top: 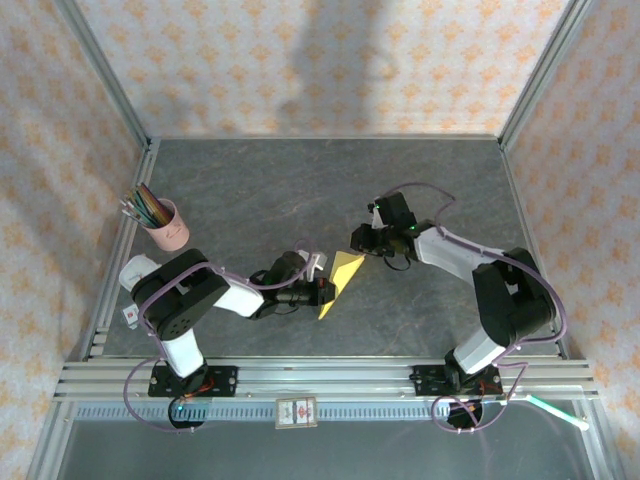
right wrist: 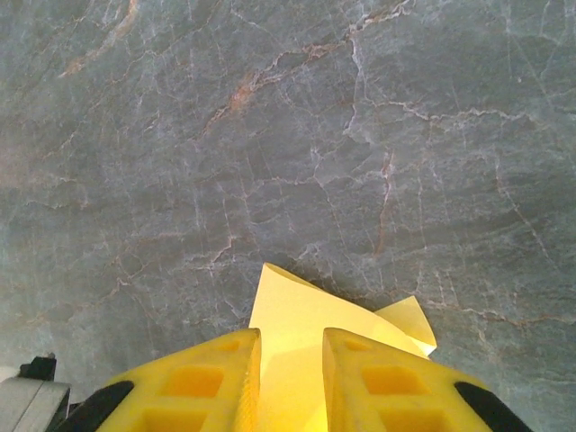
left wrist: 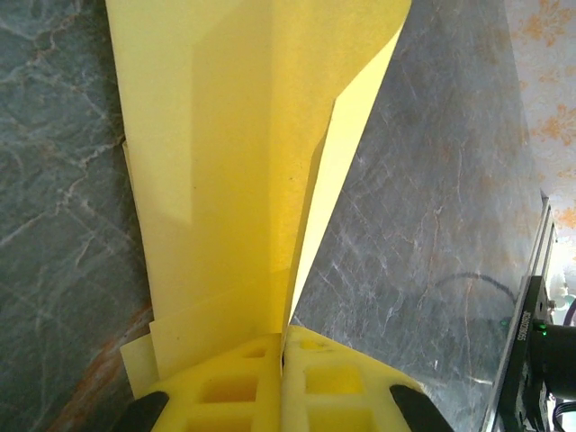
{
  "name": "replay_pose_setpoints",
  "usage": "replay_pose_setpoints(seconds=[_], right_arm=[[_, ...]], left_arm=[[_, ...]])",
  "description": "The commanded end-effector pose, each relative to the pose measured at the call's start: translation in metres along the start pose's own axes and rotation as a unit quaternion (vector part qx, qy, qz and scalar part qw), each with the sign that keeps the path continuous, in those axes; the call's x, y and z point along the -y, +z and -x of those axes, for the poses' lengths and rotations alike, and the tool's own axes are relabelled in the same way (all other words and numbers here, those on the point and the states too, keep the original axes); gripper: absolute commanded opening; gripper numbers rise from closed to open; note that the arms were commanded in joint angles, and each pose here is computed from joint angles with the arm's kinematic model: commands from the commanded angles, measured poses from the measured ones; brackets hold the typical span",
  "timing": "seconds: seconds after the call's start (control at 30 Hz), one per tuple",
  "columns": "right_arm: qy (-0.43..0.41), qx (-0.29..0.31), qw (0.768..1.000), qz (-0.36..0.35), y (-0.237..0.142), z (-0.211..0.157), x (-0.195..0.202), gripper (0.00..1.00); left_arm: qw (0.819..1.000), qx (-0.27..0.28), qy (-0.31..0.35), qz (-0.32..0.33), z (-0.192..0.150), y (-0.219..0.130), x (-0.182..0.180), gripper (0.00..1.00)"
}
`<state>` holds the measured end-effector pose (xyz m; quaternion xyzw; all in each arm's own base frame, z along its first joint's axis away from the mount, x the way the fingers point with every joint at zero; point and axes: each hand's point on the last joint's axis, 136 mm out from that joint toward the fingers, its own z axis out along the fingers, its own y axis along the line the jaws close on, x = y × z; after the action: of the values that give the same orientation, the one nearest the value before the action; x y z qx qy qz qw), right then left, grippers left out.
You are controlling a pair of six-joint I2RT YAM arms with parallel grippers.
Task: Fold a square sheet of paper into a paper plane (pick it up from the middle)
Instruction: Fold the wing for the fifth time at the center of the table.
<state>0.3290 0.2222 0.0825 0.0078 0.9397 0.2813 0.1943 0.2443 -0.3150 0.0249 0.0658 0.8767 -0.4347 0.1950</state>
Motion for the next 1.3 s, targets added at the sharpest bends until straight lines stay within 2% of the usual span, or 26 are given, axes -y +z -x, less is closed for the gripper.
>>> replay_pose_setpoints(seconds=[0.0,0.2,0.4,0.63,1.27], right_arm=[[-0.020,0.015,0.999,0.022,-0.013,0.000,-0.008,0.24],[-0.045,0.016,0.998,0.051,-0.021,-0.014,-0.019,0.23],[-0.065,-0.002,0.995,0.076,-0.010,-0.047,-0.031,0.12],[-0.070,-0.018,0.992,0.103,0.004,-0.070,-0.041,0.07],[-0.077,-0.031,0.995,0.057,0.033,-0.072,-0.023,0.04]], left_arm=[[1.000,-0.005,-0.016,0.004,-0.006,0.000,-0.010,0.00],[0.999,-0.005,-0.034,0.022,-0.011,-0.002,-0.020,0.00],[0.998,-0.005,-0.050,0.030,-0.016,-0.001,-0.028,0.00],[0.998,-0.006,-0.055,0.035,-0.019,-0.002,-0.032,0.00],[0.996,-0.014,-0.071,0.046,-0.024,0.000,-0.038,0.00]])
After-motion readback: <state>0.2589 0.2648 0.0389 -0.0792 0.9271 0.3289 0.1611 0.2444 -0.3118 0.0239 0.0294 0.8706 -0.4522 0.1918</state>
